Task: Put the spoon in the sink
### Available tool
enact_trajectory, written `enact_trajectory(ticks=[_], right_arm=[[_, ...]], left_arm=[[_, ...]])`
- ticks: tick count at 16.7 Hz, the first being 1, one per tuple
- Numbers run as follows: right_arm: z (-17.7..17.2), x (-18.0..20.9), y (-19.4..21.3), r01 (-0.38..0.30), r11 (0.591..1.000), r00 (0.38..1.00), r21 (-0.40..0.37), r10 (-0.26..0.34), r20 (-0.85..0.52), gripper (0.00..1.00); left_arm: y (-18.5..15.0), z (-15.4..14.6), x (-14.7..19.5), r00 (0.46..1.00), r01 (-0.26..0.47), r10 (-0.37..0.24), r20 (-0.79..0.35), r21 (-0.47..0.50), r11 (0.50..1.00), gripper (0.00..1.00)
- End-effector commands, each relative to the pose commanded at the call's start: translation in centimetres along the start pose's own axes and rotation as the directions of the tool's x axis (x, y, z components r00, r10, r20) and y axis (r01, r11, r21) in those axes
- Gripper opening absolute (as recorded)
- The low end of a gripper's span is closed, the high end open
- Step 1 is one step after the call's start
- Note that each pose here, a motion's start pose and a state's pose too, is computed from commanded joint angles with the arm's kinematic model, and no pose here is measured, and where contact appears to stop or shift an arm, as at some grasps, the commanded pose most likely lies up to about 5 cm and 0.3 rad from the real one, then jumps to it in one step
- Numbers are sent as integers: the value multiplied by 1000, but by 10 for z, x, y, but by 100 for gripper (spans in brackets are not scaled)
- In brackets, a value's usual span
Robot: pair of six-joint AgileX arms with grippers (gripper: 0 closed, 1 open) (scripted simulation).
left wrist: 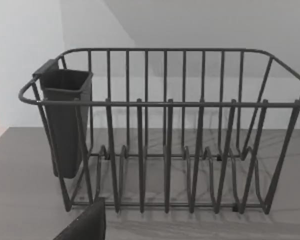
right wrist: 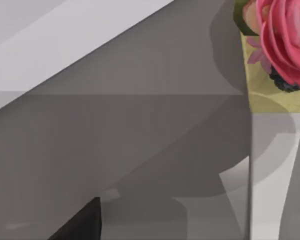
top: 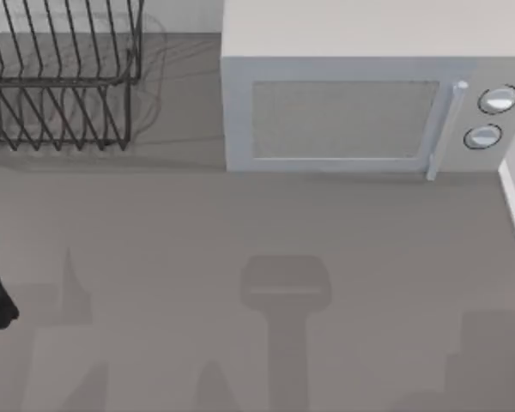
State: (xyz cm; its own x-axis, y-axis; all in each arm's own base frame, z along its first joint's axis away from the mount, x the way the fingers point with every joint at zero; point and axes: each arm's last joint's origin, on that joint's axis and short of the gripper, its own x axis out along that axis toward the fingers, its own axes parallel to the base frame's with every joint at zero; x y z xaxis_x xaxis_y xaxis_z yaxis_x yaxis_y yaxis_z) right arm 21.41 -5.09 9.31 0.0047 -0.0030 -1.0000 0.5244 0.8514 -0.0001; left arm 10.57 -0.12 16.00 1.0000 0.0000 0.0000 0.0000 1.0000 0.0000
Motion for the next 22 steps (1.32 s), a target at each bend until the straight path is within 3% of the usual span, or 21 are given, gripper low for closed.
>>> enact_trajectory(ticks=[4,5,9,17,22], right_arm=[[0,0,0,0,1000,1000,0,0,0,0],[2,-22,1,0,1000,999,-2,0,36,0],[8,-38,2,-3,1000,999,5,3,45,0],[4,-117,1,2,1000,1000,-1,-2,30,0],[3,-120,1,0,1000,999,-1,0,32,0]], left_arm=[[0,0,0,1000,0,0,0,0,1000,100],[0,0,0,1000,0,0,0,0,1000,100],[0,0,0,1000,0,0,0,0,1000,100],[0,0,0,1000,0,0,0,0,1000,100],[0,0,0,1000,0,0,0,0,1000,100]])
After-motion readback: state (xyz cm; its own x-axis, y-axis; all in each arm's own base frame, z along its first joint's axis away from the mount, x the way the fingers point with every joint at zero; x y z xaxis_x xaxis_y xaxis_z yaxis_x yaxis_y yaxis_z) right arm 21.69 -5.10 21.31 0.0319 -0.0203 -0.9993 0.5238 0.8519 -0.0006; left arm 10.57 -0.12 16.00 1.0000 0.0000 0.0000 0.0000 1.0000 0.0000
